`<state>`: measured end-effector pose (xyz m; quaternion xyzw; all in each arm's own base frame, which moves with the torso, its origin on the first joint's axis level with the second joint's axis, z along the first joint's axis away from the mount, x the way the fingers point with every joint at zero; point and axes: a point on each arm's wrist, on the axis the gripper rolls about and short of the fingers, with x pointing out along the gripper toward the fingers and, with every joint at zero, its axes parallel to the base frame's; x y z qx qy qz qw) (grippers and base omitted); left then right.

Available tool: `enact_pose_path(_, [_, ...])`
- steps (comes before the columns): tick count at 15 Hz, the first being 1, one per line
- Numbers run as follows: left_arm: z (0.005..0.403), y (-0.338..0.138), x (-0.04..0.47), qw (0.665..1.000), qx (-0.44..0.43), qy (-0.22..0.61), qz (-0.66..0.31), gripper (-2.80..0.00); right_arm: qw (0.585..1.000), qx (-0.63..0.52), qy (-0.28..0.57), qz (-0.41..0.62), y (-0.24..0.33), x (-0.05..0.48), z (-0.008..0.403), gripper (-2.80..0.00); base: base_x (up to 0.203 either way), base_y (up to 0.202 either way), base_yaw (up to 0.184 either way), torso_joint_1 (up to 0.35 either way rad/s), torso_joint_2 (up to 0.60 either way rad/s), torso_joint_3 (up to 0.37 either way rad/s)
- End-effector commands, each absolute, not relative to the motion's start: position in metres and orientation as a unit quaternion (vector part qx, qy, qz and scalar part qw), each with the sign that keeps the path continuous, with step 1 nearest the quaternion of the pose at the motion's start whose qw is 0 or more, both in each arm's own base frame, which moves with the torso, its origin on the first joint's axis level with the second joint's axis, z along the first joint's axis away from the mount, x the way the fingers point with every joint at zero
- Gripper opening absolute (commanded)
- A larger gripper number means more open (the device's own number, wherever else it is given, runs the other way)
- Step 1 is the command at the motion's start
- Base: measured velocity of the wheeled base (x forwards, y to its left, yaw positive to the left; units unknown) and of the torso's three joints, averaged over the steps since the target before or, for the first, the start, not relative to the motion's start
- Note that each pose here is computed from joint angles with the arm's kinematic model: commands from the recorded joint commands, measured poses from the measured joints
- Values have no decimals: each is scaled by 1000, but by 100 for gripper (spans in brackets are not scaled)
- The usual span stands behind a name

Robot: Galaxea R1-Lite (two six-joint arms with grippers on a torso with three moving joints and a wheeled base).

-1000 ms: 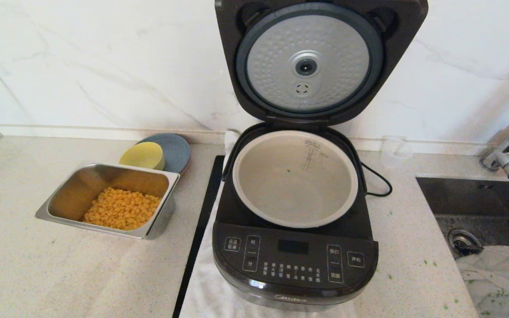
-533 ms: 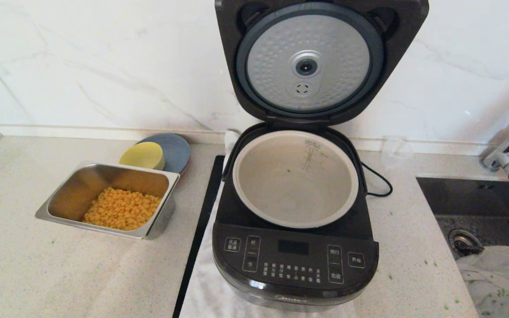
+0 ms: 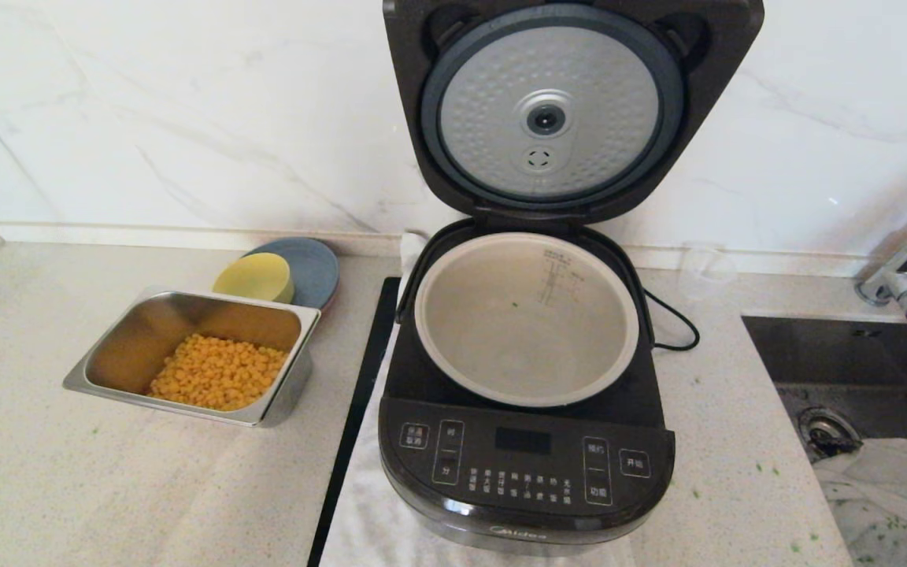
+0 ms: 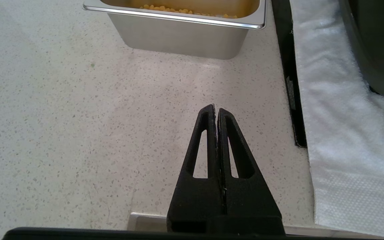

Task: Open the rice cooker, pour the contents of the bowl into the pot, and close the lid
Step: Fill a bowl with water from the tap

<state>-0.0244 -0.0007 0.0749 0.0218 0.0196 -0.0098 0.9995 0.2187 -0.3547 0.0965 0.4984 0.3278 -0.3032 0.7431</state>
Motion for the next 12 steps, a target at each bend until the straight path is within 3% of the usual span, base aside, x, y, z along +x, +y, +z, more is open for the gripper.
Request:
enact_pose_path(1, [75, -1, -24, 1000, 22, 20, -10, -280, 743, 502, 327, -298, -355, 219, 96, -280, 0, 0, 0, 0, 0, 0])
enact_pose_path(12, [75, -1, -24, 1000, 22, 20, -10, -280, 767, 477, 351, -247, -305, 205, 147, -280, 0, 0, 0, 0, 0, 0])
